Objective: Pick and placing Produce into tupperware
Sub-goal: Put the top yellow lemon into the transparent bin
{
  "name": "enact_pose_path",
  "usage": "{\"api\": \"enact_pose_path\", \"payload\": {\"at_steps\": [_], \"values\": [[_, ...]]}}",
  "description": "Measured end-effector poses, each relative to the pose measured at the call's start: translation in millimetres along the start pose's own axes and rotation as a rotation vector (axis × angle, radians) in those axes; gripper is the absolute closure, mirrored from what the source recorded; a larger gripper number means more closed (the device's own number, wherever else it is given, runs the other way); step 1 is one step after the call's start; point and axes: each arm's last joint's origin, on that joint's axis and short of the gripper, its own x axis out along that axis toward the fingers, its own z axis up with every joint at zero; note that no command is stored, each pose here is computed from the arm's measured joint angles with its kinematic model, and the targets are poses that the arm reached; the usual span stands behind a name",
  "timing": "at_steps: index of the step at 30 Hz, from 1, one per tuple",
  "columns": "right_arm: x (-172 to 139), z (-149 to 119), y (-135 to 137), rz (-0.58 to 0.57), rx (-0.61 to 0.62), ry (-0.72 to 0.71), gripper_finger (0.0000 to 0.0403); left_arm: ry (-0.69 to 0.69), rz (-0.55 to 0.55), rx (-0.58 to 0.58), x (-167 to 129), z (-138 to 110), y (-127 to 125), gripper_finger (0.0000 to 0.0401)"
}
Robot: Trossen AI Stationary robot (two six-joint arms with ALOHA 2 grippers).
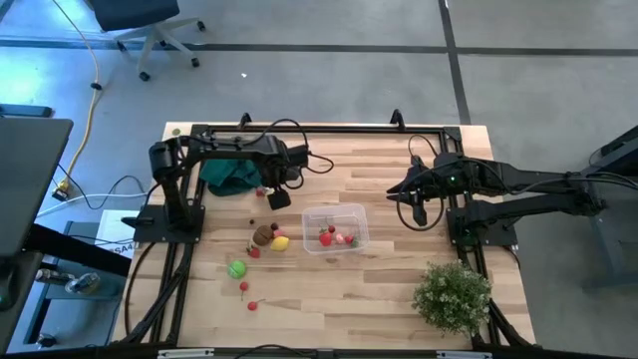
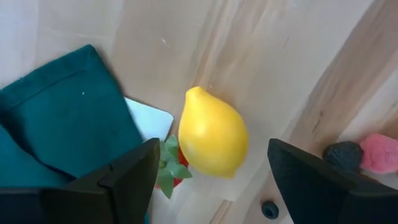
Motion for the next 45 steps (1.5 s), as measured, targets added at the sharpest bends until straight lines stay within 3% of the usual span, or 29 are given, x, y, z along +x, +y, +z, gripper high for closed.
{"api": "enact_pose_path", "payload": {"at_steps": [13,23,45], "values": [[0.0,0.0,0.0,0.0,0.0,0.0,0.034,-0.008,0.005,-0.032,3.0,2.8,-0.4,0.0104],[0.0,0.0,0.0,0.0,0.0,0.0,0.034,0.049,-0.004,-0.017,22.9,9.2,-5.3,0.0103],[0.0,0.0,0.0,0.0,0.0,0.0,0.034,0.087,0.038,0.017,44.4,-3.4,-2.9,0.0103]]}}
